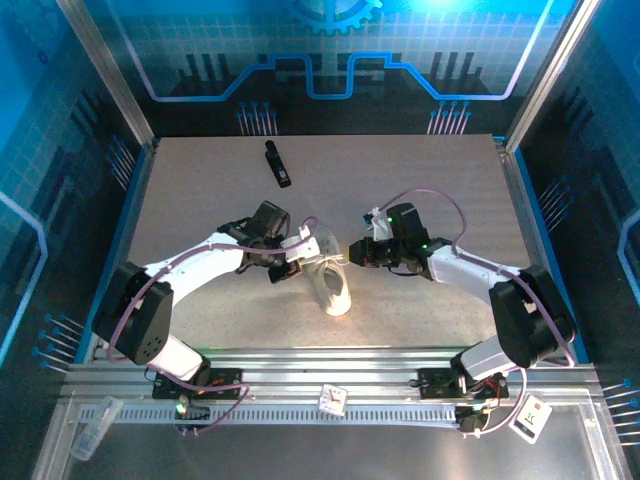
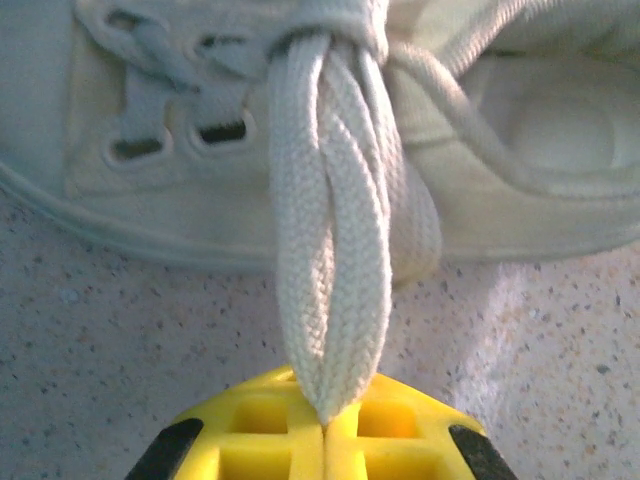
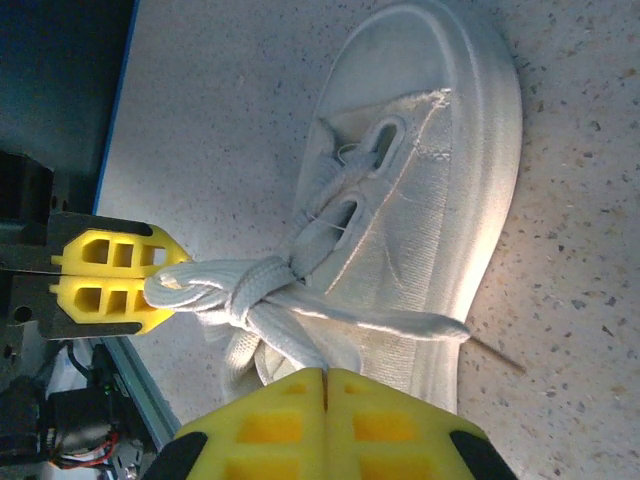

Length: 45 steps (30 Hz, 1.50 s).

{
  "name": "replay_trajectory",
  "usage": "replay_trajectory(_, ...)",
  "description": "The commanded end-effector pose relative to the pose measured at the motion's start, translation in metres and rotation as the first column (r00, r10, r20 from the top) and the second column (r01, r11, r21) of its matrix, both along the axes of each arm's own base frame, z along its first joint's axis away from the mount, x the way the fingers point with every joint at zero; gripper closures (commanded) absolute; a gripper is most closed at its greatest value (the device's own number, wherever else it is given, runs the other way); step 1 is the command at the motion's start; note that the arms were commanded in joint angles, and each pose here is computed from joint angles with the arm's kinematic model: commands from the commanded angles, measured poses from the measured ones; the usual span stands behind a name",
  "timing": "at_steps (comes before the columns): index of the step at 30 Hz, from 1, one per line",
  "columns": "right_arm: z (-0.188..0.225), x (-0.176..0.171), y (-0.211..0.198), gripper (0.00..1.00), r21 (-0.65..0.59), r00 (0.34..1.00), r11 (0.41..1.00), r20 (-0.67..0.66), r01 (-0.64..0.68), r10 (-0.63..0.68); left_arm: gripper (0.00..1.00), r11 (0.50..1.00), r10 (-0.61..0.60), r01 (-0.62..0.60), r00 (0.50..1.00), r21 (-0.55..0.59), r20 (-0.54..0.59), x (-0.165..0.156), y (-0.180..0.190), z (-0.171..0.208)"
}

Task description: Tie the shoes

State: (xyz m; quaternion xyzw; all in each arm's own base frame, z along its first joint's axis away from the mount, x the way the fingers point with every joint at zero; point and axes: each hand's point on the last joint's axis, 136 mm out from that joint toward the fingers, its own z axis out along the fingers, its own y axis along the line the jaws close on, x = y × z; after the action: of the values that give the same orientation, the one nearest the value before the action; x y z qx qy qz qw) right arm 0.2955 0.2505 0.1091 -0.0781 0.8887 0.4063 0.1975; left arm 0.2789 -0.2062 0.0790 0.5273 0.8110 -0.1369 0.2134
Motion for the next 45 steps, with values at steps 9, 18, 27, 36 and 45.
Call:
replay_trajectory(9, -0.016, 0.002, -0.014, 1.0, -0.083, 0.998, 0.995, -0.018, -0.059, 0.058, 1.0, 0.991, 0.059, -0.047, 0.994, 0.122, -0.093, -0.028, 0.031, -0.022)
replay_trajectory(18, -0.034, 0.003, -0.021, 1.0, -0.112, 0.996, 0.99, -0.052, -0.083, 0.078, 1.0, 0.984, 0.111, -0.088, 0.983, 0.155, -0.144, -0.033, 0.04, -0.037)
replay_trajectory(27, -0.047, 0.001, -0.028, 1.0, -0.098, 0.995, 0.993, -0.081, -0.067, 0.06, 1.0, 0.98, 0.136, -0.11, 0.978, 0.167, -0.157, -0.038, 0.045, -0.044)
replay_trajectory(36, -0.022, 0.005, -0.017, 0.72, 0.017, 0.995, 0.996, -0.039, -0.091, 0.091, 0.62, 0.981, 0.164, -0.159, 0.986, 0.11, -0.041, -0.018, 0.04, -0.023)
replay_trajectory(45, 0.016, 0.018, -0.051, 0.48, 0.023, 1.0, 1.0, 0.025, -0.002, 0.001, 0.29, 0.978, 0.196, -0.174, 0.956, -0.118, 0.218, -0.005, 0.033, 0.041)
